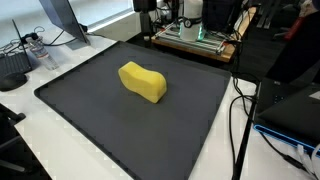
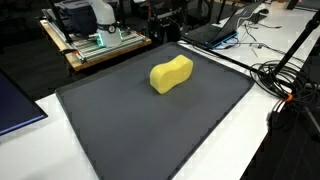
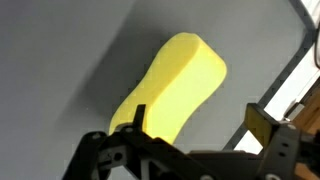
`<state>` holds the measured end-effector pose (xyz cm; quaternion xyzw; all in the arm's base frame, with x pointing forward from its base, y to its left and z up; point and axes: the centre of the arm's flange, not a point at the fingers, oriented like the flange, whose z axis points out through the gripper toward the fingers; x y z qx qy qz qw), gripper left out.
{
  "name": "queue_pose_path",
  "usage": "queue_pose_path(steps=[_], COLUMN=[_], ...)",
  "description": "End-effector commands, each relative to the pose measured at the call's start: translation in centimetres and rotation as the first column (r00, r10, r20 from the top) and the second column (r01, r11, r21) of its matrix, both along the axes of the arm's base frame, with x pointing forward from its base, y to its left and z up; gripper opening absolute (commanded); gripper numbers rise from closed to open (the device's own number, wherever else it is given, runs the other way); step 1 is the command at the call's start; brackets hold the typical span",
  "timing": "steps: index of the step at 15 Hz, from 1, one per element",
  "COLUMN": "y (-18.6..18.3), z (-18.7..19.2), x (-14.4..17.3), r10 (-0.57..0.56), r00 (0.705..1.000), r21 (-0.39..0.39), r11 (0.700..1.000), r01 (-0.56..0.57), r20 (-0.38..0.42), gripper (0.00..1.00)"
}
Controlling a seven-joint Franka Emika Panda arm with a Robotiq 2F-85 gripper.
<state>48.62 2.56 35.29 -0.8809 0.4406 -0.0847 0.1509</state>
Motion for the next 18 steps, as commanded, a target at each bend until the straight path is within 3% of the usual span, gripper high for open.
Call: queue_pose_path(steps=[1, 5, 7, 13, 18], y=[0.1, -0.6, -0.6, 0.4, 1.3], z=[8.0, 12.2, 12.4, 8.4, 4.8], x=[5.3, 10.4, 13.0, 19.8, 23.3], r10=[-0.095, -0.296, -0.377, -0.557, -0.598], r00=[0.993, 0.947, 0.915, 0.805, 0.749], r21=[0.062, 0.080, 0.056, -0.134, -0.239], r11=[0.993, 0.948, 0.920, 0.831, 0.802], r01=[0.099, 0.307, 0.388, 0.541, 0.548], r20=[-0.070, -0.125, -0.146, -0.205, -0.287], gripper=[1.00, 1.00, 1.00, 1.00, 1.00])
